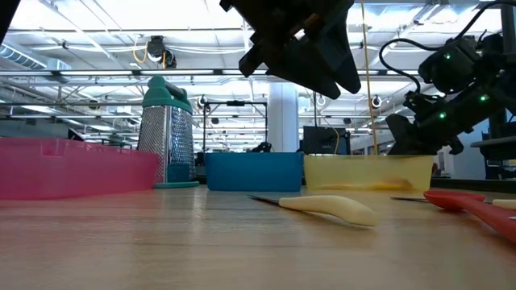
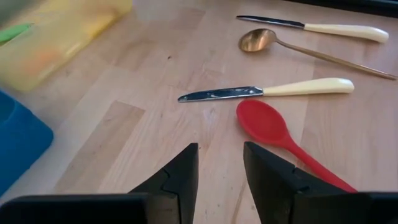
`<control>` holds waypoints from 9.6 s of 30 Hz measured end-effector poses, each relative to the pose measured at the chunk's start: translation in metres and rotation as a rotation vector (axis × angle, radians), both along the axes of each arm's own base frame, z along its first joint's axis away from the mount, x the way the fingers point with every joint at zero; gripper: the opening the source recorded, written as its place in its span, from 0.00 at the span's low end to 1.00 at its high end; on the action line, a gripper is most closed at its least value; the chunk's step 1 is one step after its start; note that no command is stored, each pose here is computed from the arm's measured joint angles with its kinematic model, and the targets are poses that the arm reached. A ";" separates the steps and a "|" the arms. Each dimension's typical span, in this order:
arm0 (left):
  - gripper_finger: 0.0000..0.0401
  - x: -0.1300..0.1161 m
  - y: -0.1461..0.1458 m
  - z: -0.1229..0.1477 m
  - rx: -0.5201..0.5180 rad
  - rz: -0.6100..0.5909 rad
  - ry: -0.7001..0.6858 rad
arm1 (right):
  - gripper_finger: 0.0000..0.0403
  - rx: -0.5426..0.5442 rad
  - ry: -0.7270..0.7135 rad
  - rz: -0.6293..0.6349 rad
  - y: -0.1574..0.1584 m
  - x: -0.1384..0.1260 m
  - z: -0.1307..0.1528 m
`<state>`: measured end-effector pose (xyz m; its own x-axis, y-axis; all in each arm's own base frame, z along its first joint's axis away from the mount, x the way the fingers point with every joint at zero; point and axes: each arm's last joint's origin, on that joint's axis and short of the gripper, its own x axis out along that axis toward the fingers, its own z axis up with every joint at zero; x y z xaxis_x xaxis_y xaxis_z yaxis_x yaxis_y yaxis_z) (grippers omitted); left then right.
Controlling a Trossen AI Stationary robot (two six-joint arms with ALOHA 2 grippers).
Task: Pick & Place Kitchen Items
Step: Put the red spatula into the yellow bin, then put the green spatula into the yellow bin
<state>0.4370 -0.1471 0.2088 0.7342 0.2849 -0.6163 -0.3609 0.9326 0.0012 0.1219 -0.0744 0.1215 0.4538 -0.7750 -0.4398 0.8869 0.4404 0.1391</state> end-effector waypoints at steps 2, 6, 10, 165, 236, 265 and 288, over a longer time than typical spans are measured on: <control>0.33 0.000 0.000 0.000 0.000 0.000 0.000 | 0.16 0.003 0.011 0.001 0.000 0.000 -0.001; 0.33 0.000 0.000 0.000 -0.001 0.000 0.000 | 0.21 -0.018 0.052 0.023 0.000 -0.001 -0.001; 0.33 -0.001 -0.002 0.000 -0.028 0.005 -0.004 | 0.24 -0.057 0.062 0.054 0.000 0.001 0.002; 0.04 -0.264 -0.070 -0.085 -0.889 0.700 0.813 | 0.25 -0.293 -0.098 0.441 0.037 0.024 0.031; 0.52 -0.267 -0.049 -0.071 -0.788 0.957 1.137 | 0.25 -0.405 -0.175 0.437 0.037 0.026 0.045; 0.52 -0.270 -0.041 -0.086 -0.835 0.778 1.007 | 0.25 -0.412 -0.171 0.436 0.037 0.026 0.045; 0.47 -0.293 -0.053 -0.074 -0.775 0.814 0.706 | 0.25 -0.414 -0.170 0.438 0.037 0.026 0.045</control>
<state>0.1438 -0.2006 0.1353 -0.0211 -0.1079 -0.9939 -0.9550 0.2962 -0.0119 0.1475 -0.0375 0.1668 0.8053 -0.5916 -0.0371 0.5921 0.8058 0.0023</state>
